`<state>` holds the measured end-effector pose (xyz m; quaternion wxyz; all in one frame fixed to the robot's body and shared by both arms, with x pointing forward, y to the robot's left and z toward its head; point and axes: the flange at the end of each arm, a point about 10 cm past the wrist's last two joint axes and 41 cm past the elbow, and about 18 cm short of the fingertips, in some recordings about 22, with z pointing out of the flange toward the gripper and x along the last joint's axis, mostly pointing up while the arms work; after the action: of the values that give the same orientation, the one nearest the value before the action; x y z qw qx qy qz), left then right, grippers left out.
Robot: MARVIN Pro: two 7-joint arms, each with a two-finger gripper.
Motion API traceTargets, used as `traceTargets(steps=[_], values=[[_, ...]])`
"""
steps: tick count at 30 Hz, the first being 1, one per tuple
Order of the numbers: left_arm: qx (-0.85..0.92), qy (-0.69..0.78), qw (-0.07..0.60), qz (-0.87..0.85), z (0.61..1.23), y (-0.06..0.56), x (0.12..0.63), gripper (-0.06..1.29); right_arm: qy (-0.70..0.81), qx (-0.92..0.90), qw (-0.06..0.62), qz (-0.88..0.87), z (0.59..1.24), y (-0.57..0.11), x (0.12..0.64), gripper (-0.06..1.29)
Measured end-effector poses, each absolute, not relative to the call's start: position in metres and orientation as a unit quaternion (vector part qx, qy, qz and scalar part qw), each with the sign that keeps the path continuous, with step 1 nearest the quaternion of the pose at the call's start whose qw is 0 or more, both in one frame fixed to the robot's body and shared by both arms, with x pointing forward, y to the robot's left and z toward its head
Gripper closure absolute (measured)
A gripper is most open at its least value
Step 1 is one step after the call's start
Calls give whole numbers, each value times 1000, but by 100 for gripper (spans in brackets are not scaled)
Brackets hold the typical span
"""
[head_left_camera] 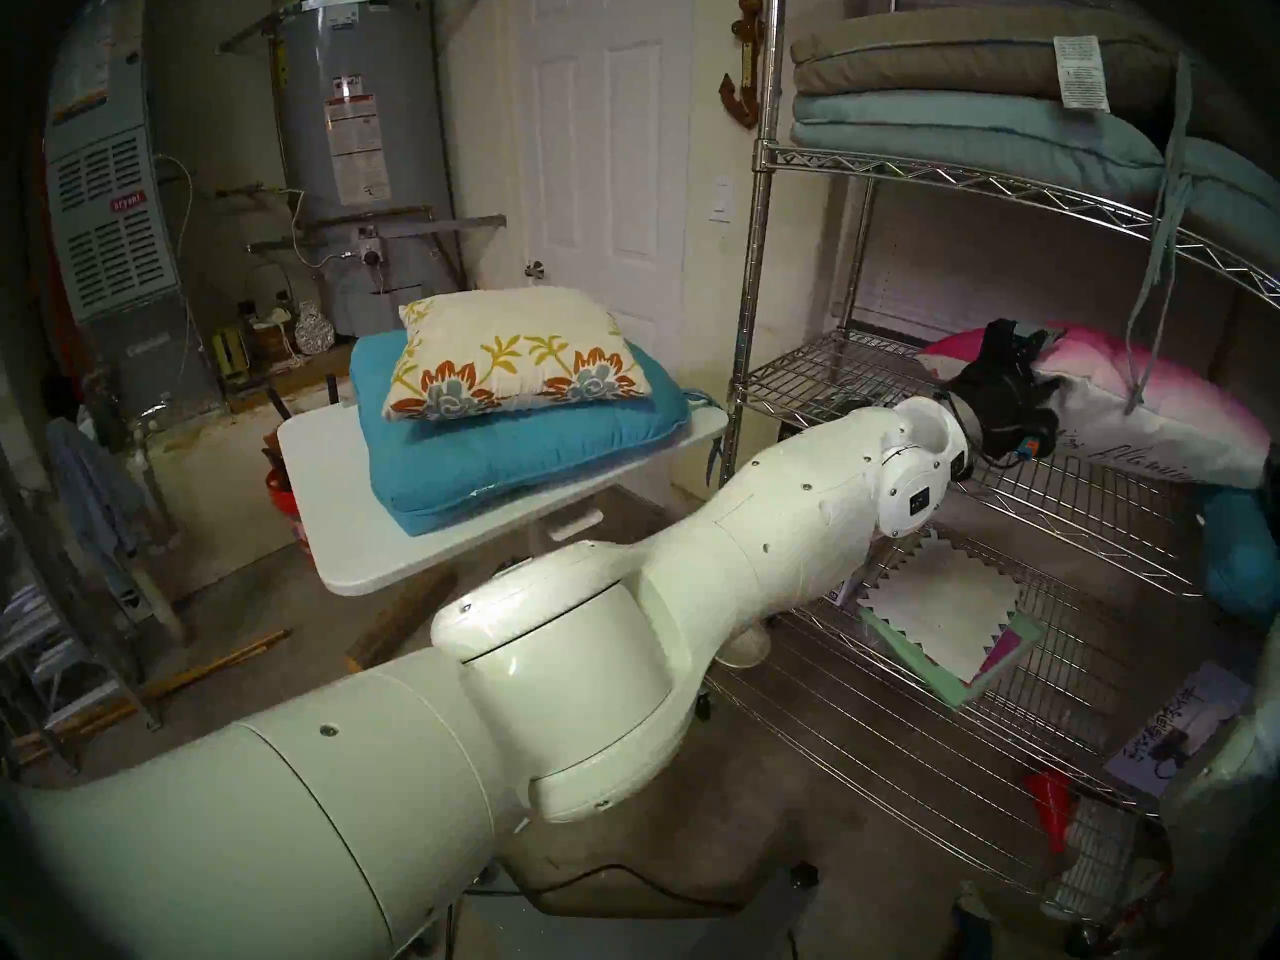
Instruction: Put cushion on the shelf
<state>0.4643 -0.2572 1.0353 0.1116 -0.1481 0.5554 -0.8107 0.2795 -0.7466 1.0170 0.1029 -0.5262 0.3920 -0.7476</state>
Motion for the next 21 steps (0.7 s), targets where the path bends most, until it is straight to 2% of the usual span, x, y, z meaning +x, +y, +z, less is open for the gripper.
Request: traceTargets(steps=[21], values=[[-161,550,113,-812,1037,-259,464,35,405,-508,159,-743,1021,-744,294,0]])
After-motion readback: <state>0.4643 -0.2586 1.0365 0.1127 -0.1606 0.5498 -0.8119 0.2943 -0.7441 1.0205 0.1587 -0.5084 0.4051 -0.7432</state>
